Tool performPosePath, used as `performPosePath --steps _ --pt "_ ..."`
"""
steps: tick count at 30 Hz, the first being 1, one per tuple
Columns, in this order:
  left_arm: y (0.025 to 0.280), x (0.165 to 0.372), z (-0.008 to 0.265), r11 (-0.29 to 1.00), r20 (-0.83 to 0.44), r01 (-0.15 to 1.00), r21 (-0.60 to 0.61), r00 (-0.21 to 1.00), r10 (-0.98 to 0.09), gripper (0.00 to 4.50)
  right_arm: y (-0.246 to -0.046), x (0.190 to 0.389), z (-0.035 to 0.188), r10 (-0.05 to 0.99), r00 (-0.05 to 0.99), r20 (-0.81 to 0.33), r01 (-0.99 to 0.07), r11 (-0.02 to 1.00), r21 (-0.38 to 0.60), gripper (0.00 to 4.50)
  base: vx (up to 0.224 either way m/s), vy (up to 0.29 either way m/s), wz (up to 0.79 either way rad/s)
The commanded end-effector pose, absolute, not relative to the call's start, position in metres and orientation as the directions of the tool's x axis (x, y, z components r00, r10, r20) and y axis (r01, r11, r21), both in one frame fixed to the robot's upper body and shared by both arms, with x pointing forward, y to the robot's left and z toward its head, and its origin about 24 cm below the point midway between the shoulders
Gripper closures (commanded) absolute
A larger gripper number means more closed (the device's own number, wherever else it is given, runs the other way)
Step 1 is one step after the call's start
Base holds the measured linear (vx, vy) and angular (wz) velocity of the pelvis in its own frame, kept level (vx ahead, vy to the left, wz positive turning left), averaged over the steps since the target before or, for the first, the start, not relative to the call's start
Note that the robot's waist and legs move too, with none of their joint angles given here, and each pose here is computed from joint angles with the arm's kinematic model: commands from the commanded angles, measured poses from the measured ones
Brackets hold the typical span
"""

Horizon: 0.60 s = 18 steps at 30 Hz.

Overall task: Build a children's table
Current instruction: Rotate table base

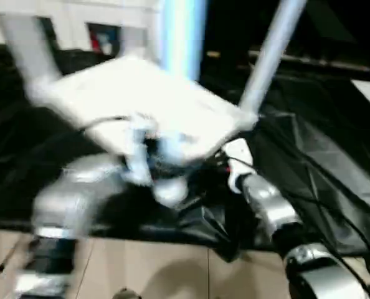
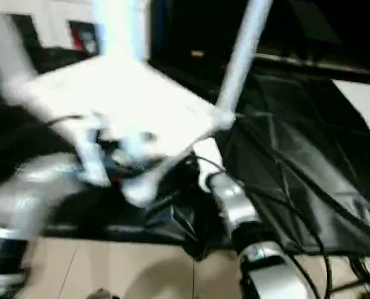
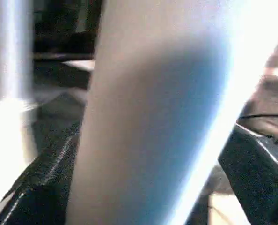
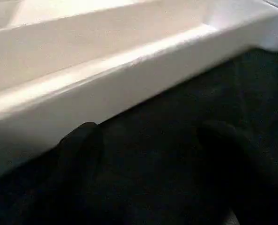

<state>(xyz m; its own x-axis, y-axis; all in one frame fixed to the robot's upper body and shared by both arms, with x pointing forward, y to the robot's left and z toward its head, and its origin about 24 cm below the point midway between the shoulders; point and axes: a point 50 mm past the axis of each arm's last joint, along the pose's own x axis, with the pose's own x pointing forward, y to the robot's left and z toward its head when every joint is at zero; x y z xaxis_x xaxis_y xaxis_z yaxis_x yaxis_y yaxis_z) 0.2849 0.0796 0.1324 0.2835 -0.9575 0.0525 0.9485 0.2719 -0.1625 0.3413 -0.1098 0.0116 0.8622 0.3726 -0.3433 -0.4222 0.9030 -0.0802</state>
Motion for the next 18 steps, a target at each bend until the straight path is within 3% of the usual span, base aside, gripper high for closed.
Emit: performPosePath --steps 1,3,4,8,15,18 --pt "0.052 0.280 0.141 0.169 0.072 0.981 -0.099 0.177 -0.982 0.02 -0.086 0.346 0.025 0.453 0.842 -0.291 -0.494 0.865 -0.084 0.65 0.000 0.000 0.00" --pt "0.044 0.289 0.138 0.223 0.052 0.971 -0.087 0.228 -0.972 0.02 -0.086 0.346 0.025 0.454 0.842 -0.291 -0.496 0.864 -0.086 0.65 0.000 0.000 0.00" --pt "0.040 0.303 0.132 0.323 -0.009 0.946 -0.038 0.323 -0.946 0.02 -0.086 0.347 0.025 0.449 0.845 -0.291 -0.493 0.865 -0.095 0.65 0.000 0.000 0.00" --pt "0.048 0.321 0.122 0.436 -0.122 0.895 0.093 0.445 -0.887 0.02 -0.092 0.349 0.025 0.427 0.857 -0.288 -0.474 0.873 -0.116 0.65 0.000 0.000 0.00" --pt "0.069 0.327 0.116 0.469 -0.162 0.871 0.149 0.489 -0.857 0.02 -0.102 0.348 0.023 0.401 0.868 -0.292 -0.449 0.886 -0.118 0.65 0.000 0.000 0.00" --pt "0.078 0.322 0.109 0.419 -0.200 0.895 0.151 0.443 -0.874 0.02 -0.105 0.347 0.022 0.394 0.872 -0.289 -0.441 0.890 -0.115 0.65 0.000 0.000 0.00"
